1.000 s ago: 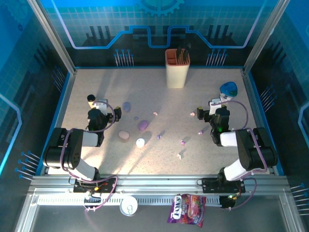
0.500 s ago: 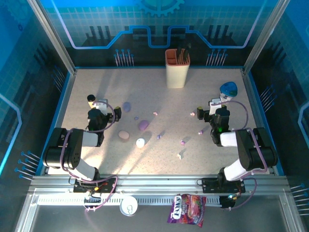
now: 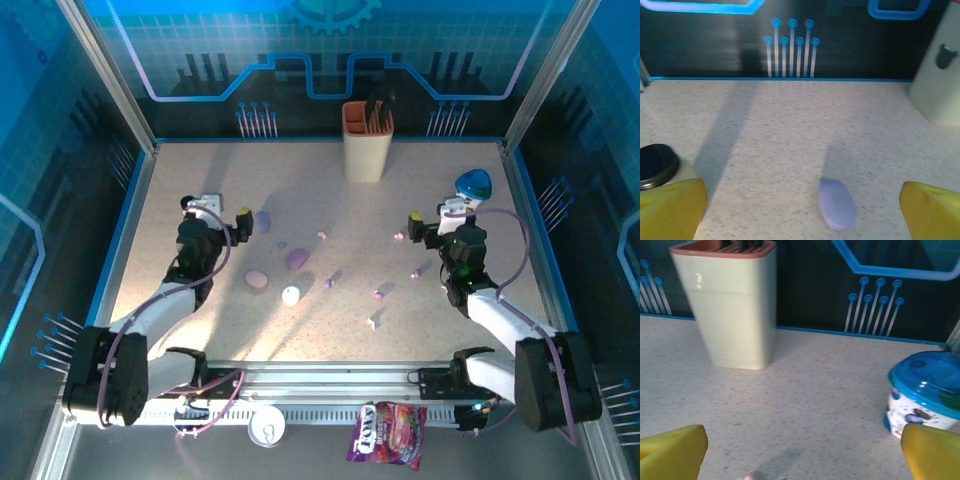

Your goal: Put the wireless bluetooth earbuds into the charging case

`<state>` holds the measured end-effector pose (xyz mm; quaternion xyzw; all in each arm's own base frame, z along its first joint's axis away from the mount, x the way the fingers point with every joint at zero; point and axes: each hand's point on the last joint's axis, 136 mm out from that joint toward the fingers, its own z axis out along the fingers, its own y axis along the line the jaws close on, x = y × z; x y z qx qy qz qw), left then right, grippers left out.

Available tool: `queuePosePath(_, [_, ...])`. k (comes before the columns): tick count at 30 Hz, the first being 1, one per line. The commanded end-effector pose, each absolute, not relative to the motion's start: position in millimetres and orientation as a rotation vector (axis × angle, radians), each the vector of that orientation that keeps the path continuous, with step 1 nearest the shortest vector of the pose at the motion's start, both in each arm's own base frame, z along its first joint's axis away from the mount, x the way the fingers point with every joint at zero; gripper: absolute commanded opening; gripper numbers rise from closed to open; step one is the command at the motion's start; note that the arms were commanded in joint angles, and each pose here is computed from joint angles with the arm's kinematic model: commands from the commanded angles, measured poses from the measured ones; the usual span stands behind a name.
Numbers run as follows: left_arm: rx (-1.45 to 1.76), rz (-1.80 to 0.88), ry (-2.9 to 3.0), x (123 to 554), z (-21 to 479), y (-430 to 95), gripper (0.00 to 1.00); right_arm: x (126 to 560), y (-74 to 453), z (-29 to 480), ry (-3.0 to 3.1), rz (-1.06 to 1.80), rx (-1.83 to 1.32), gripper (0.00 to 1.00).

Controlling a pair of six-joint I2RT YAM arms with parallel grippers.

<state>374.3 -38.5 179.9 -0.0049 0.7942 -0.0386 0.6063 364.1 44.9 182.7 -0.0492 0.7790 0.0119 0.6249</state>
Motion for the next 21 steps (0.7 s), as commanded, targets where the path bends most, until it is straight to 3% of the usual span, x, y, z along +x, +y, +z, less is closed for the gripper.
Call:
queuePosePath(1, [0.088,-0.103,1.977,363,168,-65,0.99,352,76,177,1.910,0.158,-0.152,1.00])
queuePosePath(13, [0.654,-0.171,2.319,333,127,-162,0.98,286,178,118,2.231,0.635,-0.268,1.00])
queuePosePath(21, [0.852,-0.121,2.571,327,86,-178,0.89,264,187,91,2.306,0.651,-0.318,1.00])
